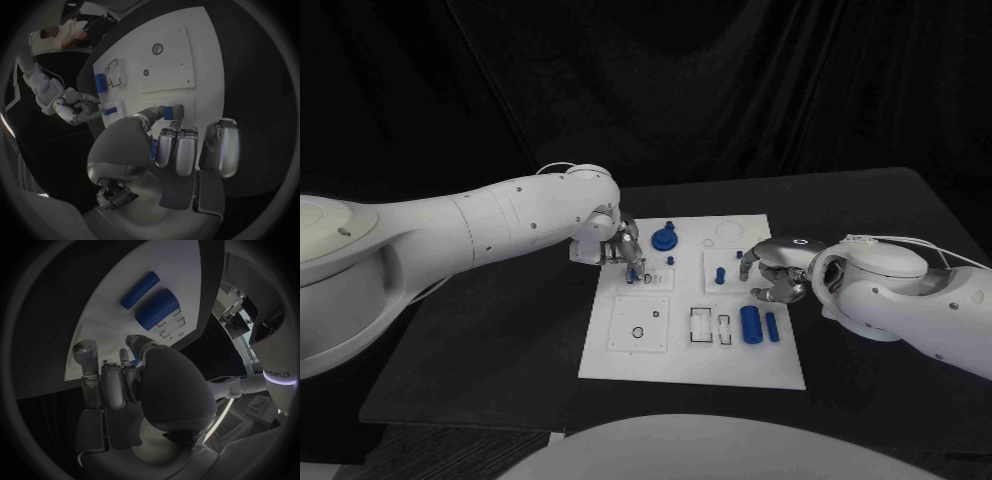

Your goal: Assemble the parts on the task board

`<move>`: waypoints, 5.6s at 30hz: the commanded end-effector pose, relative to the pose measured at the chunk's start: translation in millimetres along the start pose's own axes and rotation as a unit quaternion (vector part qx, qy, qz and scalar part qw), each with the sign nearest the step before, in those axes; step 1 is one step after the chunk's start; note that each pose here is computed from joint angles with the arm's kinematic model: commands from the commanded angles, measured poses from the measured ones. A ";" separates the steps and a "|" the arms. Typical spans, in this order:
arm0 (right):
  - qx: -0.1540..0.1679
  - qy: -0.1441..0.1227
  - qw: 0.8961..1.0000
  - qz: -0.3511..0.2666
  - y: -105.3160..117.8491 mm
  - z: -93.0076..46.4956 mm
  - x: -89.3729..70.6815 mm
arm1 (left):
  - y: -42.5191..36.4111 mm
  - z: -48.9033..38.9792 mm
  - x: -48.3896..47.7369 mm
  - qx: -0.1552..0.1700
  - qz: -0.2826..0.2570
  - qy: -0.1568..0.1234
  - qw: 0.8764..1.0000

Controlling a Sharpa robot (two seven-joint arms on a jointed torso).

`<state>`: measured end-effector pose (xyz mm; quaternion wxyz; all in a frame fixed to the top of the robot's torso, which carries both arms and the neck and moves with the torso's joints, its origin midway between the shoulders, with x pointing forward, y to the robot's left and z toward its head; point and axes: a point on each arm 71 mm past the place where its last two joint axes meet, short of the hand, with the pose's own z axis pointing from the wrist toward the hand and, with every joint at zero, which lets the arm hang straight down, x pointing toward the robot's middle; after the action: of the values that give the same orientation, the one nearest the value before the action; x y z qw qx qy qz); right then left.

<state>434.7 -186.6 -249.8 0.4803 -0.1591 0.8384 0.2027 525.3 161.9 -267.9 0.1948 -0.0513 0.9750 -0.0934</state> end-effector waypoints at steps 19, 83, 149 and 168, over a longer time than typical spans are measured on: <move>0.003 -0.004 1.000 0.002 -0.3 -0.2 1.2 | -2.6 1.7 -0.7 -0.002 0.003 0.008 1.000; 0.003 -0.001 1.000 0.003 -0.1 1.1 3.9 | -5.9 9.0 1.0 -0.001 -0.047 0.046 0.998; 0.006 0.005 1.000 0.003 -0.8 1.1 7.5 | -10.4 13.5 7.4 0.018 -0.064 0.025 0.997; 0.006 0.005 1.000 0.004 -1.7 1.6 9.1 | -3.8 6.2 13.3 0.019 -0.059 0.004 0.998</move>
<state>432.4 -187.5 -257.7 0.4743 -0.1560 0.8426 0.2017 514.4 156.9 -279.3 0.1666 -0.1047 0.9727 -0.1232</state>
